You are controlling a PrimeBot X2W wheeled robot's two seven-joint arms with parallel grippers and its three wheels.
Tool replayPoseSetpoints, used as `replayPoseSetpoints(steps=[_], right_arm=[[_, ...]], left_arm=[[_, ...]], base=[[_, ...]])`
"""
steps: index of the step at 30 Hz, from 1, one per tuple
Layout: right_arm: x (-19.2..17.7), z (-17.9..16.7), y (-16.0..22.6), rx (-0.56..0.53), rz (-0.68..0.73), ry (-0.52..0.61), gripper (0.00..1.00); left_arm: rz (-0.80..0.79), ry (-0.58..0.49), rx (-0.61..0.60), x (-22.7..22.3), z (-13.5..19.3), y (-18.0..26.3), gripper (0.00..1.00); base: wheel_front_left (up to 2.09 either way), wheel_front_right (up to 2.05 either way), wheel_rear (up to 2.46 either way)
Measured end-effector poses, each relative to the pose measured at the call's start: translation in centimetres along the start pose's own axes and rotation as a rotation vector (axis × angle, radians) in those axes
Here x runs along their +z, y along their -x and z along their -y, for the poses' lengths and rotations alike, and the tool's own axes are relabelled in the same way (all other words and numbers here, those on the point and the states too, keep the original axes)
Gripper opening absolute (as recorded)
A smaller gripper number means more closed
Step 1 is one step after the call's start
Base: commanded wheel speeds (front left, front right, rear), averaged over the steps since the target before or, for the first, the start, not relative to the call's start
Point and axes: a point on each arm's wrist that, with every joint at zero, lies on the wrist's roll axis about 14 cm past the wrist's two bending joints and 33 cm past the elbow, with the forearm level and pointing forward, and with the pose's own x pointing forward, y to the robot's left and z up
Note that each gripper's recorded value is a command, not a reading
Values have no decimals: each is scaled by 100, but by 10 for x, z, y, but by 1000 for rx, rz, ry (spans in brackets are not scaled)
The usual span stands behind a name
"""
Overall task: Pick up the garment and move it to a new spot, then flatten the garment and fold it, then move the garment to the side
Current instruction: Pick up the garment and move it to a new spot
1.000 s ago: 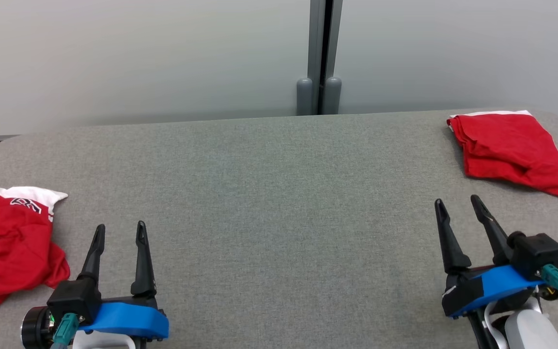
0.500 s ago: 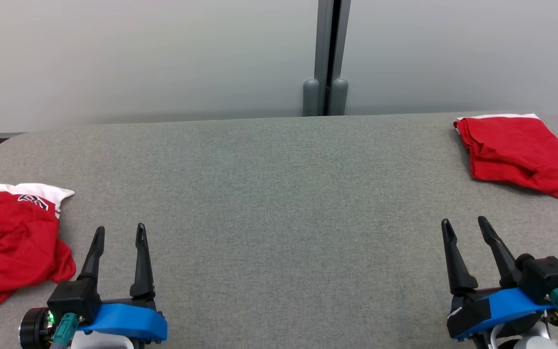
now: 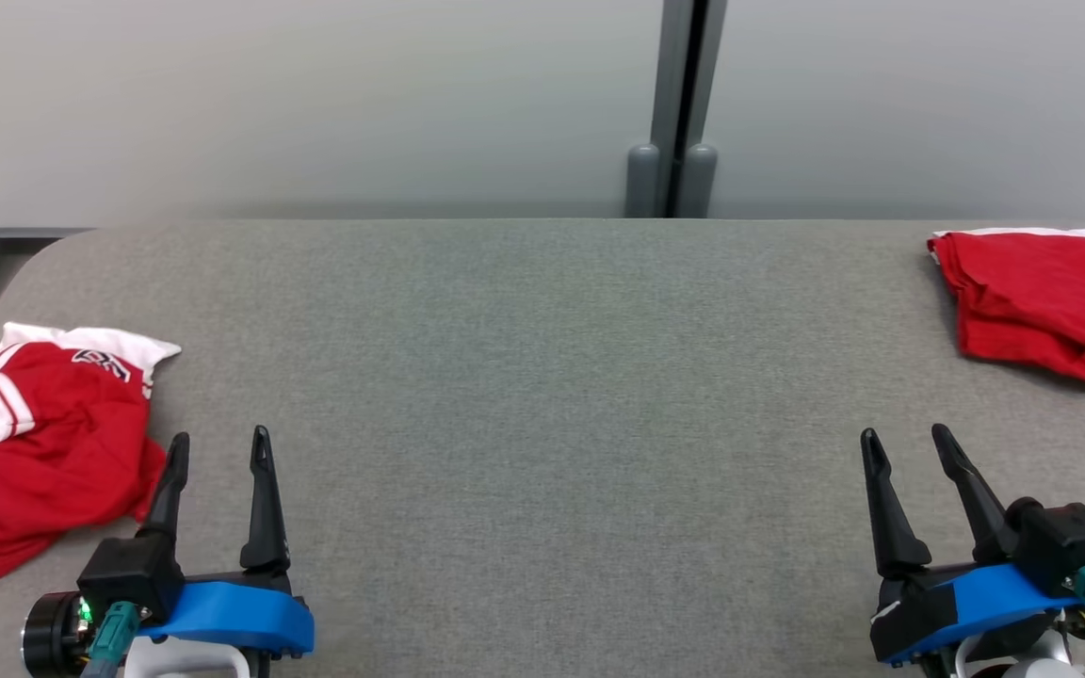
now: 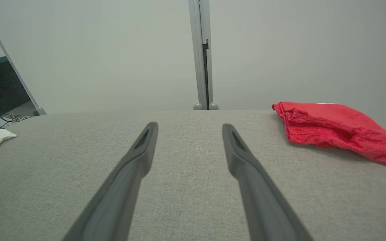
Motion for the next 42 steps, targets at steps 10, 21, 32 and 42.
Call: replayPoseSetpoints(steps=[10,21,32,42], right_arm=[[-7,-39,-24,115,-15,-4,100],[-19,-104,-51,296,-46,-7,100],[-39,-156,-61,437,-98,-24,100],[-44,-140,-68,397,-107,-10,100]], left_arm=[[17,-12,120,8,-37,16,100],[30,-19,333,15,-99,60,100],[5,-39,500,12,-142,107,100],[9,-51,472,16,-141,81,100]], base=[[0,0,0],[0,0,0],[0,0,0],[0,0,0]])
